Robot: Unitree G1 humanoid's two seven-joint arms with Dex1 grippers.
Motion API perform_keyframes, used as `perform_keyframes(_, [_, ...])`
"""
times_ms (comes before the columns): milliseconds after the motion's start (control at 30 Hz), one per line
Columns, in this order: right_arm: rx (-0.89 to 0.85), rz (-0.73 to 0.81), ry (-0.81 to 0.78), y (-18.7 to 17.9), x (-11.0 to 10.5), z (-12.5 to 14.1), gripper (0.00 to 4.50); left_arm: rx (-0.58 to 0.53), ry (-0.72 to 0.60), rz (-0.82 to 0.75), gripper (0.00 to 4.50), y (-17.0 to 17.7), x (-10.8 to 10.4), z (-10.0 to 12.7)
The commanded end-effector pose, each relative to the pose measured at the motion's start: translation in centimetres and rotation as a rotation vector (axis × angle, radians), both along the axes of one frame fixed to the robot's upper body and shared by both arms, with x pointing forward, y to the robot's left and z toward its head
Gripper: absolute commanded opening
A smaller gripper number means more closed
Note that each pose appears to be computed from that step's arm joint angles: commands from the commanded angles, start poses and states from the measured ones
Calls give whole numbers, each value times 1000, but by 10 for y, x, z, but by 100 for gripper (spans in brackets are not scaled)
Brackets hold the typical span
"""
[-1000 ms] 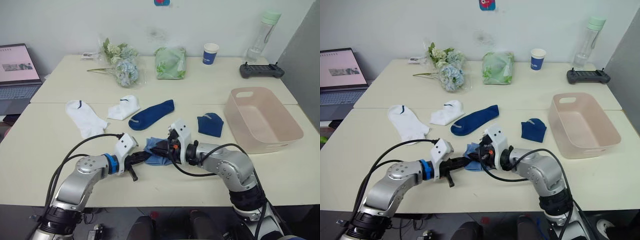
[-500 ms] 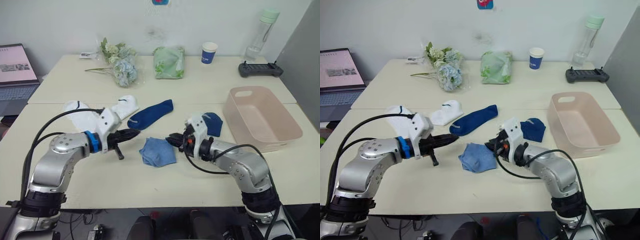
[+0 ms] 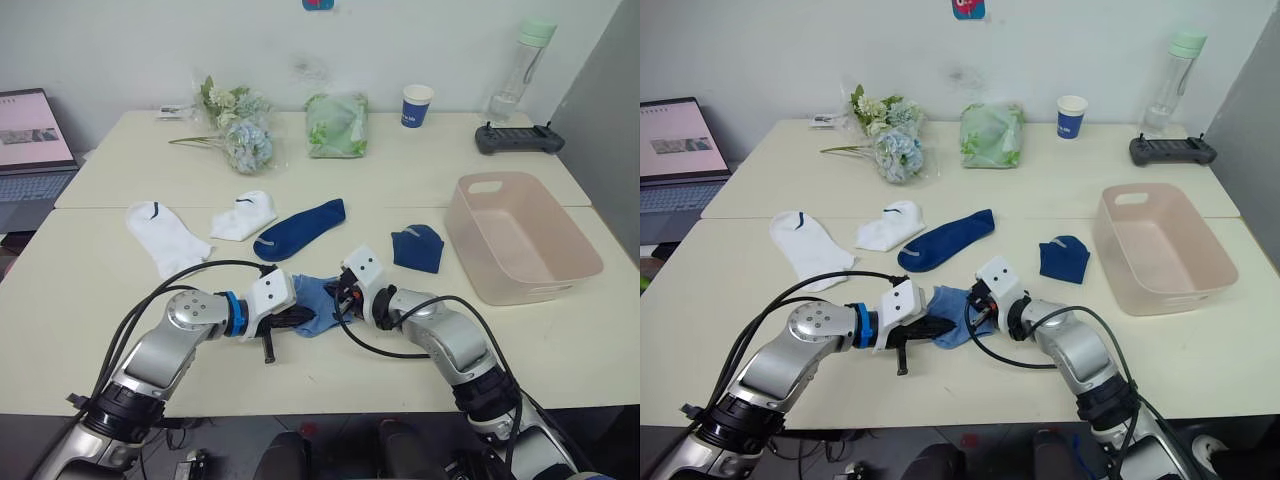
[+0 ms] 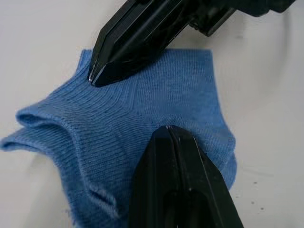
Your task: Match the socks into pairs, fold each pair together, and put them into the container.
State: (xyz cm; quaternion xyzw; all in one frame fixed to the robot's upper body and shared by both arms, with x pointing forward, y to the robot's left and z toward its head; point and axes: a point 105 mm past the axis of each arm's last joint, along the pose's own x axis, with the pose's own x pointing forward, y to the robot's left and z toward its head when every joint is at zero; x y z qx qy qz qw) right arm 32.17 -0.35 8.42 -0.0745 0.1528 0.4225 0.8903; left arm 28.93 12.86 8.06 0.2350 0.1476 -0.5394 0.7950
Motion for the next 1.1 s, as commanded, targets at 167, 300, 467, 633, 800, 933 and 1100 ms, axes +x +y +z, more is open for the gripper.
perform_keyframes(167, [137, 81, -177, -1, -2, 41, 3, -100, -15, 46, 0, 4, 7, 26])
perform_keyframes(300, [121, 139, -194, -1, -10, 44, 3, -235, 27, 86, 0, -7, 15, 57])
perform_keyframes(467, [76, 191, -147, 4, -20, 29, 3, -259, 69, 130, 0, -9, 22, 61])
perform_keyframes(633, [1, 223, -98, 5, -29, 7, 3, -148, 76, 180, 0, 0, 31, 37])
perform_keyframes(800, [-40, 200, -62, -8, -33, -4, 3, -55, 84, 267, 0, 18, 38, 7])
perform_keyframes(933, [-48, 187, -66, -24, -37, -4, 3, -28, 81, 272, 0, 25, 37, -1])
perform_keyframes(1100, [1, 202, -109, -30, -47, 13, 3, -142, -17, 176, 0, 13, 32, 33])
